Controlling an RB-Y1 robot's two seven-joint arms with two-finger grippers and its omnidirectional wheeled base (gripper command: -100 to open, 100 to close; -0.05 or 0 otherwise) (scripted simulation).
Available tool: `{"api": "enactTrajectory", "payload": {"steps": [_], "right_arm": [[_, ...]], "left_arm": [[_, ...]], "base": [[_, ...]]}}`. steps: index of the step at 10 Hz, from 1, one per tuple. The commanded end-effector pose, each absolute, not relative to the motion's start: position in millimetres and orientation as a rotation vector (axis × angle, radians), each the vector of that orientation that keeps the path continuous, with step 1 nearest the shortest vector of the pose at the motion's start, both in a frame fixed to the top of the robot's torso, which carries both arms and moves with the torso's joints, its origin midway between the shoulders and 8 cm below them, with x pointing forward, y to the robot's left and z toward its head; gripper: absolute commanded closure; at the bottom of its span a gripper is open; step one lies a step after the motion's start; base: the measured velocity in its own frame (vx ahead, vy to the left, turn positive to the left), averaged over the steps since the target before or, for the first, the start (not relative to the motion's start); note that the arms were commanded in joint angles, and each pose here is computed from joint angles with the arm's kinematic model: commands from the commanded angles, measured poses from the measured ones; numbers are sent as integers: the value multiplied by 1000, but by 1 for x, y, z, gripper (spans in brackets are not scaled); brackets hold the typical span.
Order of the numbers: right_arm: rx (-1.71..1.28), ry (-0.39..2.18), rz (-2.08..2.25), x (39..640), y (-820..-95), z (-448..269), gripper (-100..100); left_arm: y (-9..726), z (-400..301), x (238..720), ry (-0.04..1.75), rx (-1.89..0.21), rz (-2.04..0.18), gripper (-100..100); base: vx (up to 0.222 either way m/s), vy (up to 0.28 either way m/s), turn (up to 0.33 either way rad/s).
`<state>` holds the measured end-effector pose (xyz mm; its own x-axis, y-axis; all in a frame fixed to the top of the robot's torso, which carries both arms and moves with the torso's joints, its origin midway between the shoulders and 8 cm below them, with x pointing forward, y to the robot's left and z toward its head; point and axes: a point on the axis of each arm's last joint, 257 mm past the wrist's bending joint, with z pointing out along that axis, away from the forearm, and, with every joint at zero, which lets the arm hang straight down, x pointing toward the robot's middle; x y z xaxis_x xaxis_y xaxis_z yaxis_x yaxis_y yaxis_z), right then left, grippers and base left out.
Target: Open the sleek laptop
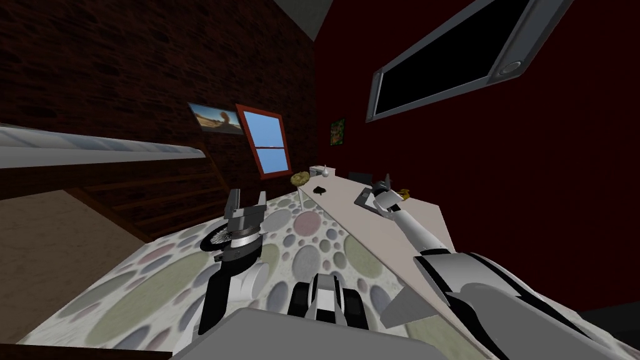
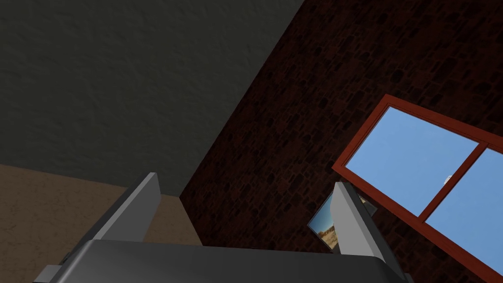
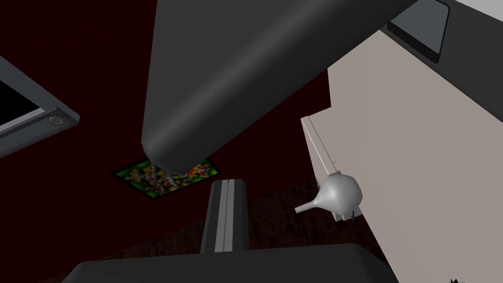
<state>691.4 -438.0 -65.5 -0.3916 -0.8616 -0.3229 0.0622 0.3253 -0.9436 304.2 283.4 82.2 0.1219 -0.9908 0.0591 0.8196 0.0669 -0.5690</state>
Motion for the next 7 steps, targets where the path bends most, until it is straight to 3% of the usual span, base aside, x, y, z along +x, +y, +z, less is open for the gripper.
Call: {"api": "enactTrajectory", "payload": {"steps": [1, 3, 4, 7], "right_arm": [[-810, 1668, -1300, 692, -445, -76, 100], [-816, 1669, -1307, 693, -445, -77, 100], [-776, 1660, -1265, 693, -442, -72, -100], [-712, 1641, -1200, 693, -439, -66, -100]], "left_arm": [[283, 82, 304, 392, -538, -1418, 0], [283, 82, 304, 392, -538, -1418, 0], [283, 82, 304, 392, -538, -1418, 0], [283, 82, 304, 392, -538, -1418, 0]], "base": [[23, 36, 68], [13, 23, 39], [-6, -11, -108], [-18, -23, -88]]}}
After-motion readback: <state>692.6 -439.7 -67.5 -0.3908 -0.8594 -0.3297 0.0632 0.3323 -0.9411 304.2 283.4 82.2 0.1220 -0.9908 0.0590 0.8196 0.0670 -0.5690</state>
